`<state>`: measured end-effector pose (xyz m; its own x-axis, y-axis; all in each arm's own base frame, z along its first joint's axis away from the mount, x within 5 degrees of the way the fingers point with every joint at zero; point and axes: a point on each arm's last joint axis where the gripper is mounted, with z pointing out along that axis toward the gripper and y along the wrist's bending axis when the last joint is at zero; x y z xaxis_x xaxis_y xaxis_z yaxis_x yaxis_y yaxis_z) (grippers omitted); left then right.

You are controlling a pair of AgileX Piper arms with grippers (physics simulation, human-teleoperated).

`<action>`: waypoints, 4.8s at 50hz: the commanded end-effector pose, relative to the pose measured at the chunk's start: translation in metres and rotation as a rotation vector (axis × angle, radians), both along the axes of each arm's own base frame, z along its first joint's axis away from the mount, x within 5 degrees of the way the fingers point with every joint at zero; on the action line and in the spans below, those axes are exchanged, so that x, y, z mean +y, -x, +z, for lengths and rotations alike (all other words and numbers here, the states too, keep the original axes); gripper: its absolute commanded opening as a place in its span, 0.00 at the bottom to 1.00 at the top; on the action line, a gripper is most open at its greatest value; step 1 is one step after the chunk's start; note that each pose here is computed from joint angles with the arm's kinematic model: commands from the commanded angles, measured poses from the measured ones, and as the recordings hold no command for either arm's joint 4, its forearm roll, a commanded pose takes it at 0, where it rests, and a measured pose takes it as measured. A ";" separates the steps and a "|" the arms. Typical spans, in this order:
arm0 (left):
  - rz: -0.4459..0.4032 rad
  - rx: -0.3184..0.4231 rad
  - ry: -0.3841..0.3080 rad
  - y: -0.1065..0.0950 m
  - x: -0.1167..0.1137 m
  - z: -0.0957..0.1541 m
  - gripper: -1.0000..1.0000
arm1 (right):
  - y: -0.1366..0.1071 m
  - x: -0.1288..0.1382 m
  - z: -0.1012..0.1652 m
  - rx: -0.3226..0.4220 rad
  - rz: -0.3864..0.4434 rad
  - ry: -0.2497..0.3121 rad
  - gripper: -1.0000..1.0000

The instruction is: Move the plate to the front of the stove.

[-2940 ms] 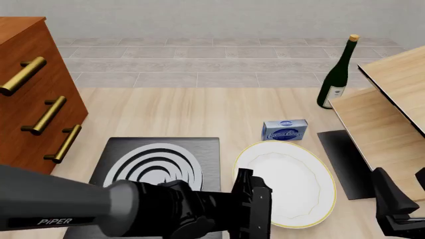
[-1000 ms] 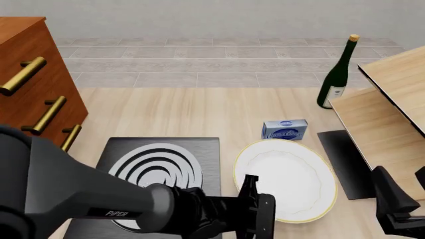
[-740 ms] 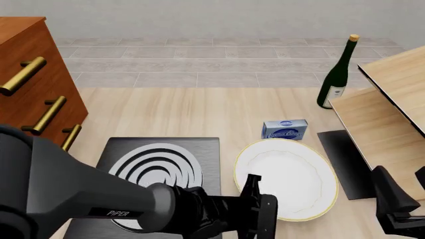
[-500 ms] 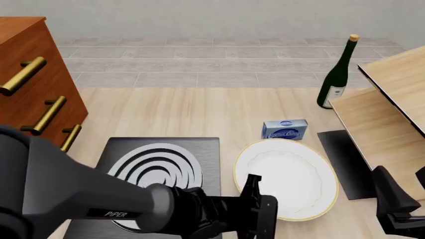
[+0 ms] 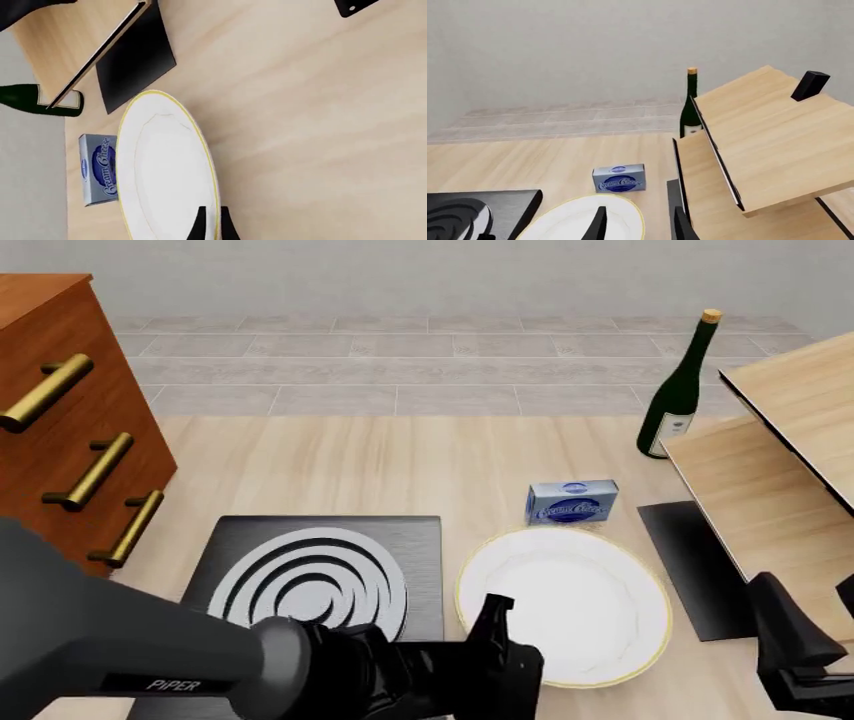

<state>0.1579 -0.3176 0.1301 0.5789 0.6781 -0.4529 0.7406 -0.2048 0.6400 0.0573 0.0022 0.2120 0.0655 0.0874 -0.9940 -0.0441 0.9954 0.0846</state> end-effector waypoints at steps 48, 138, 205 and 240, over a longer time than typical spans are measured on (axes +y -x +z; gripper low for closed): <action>-0.140 -0.153 0.059 0.039 0.030 0.056 0.00 | 0.000 0.000 0.001 -0.007 0.006 0.002 1.00; -0.087 -0.659 0.136 0.023 0.122 0.076 0.00 | 0.012 0.016 0.091 -0.011 0.361 -0.204 1.00; -0.165 -0.767 0.281 0.047 0.112 0.115 0.00 | -0.040 0.042 0.092 0.076 0.423 -0.499 1.00; -0.169 -0.762 0.292 0.049 0.112 0.119 0.00 | -0.063 0.061 0.087 0.118 0.478 -0.512 1.00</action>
<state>0.1099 -0.2055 0.2451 0.8787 0.4750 -0.0472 0.0714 -0.0332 0.9969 0.1154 0.0588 0.3019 -0.1878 0.5390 -0.8211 -0.4218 0.7107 0.5630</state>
